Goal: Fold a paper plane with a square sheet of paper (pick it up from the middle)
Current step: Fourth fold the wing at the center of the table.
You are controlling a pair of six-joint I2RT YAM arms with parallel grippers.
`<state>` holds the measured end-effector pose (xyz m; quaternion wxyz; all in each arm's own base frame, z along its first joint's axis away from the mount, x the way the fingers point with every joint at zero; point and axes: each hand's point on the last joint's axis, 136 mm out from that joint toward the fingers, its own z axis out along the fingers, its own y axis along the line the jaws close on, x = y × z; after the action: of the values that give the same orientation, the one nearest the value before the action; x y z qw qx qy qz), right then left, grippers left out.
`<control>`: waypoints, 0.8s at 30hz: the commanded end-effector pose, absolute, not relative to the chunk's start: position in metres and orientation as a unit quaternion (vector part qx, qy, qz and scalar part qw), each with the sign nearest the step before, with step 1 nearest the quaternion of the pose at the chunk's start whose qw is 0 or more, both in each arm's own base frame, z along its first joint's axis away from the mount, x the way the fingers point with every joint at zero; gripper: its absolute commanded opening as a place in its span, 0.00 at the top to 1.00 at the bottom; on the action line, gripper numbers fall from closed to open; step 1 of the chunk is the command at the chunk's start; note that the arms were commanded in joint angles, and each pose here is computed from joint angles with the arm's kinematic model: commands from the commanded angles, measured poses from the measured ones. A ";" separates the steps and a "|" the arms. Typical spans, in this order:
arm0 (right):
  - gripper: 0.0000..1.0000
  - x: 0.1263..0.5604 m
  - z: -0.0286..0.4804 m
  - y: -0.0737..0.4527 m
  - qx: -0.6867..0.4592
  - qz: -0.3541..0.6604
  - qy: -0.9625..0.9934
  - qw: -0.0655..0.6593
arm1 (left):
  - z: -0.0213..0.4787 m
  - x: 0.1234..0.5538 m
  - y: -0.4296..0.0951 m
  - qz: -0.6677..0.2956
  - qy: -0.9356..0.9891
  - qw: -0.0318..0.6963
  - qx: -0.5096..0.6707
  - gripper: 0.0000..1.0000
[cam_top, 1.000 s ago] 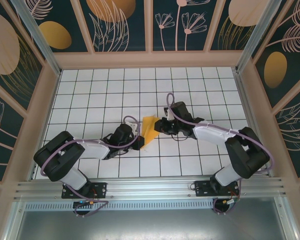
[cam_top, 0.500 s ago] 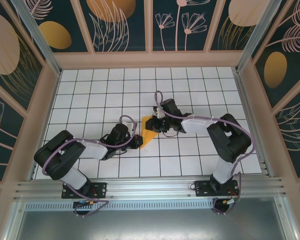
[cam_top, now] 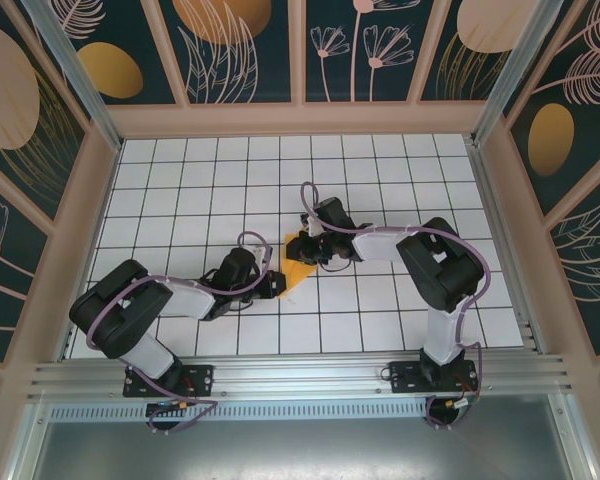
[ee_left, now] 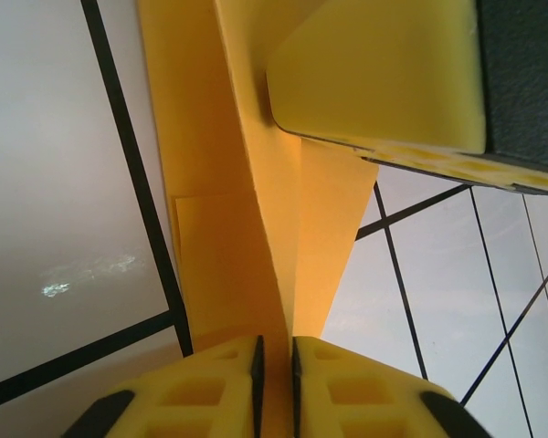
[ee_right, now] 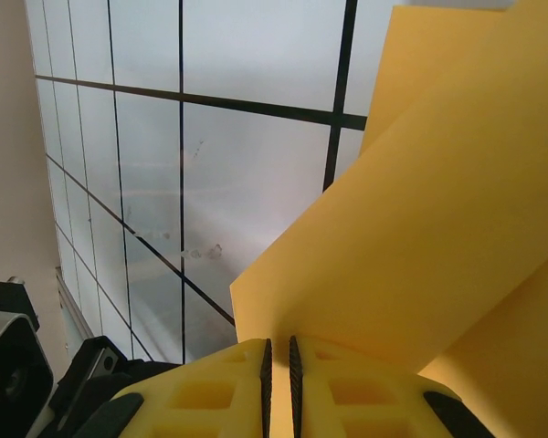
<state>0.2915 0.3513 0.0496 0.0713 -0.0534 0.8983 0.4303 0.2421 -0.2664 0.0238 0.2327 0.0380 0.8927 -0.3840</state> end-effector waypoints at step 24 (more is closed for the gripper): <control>0.82 0.297 0.064 0.347 -0.056 0.421 0.901 0.092 | 0.018 0.237 -0.264 -0.385 0.895 0.219 0.046 1.00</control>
<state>0.2946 0.3494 0.0491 0.0750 -0.0480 0.9030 0.4203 0.2380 -0.2618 0.0181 0.2280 0.0531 0.9000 -0.3678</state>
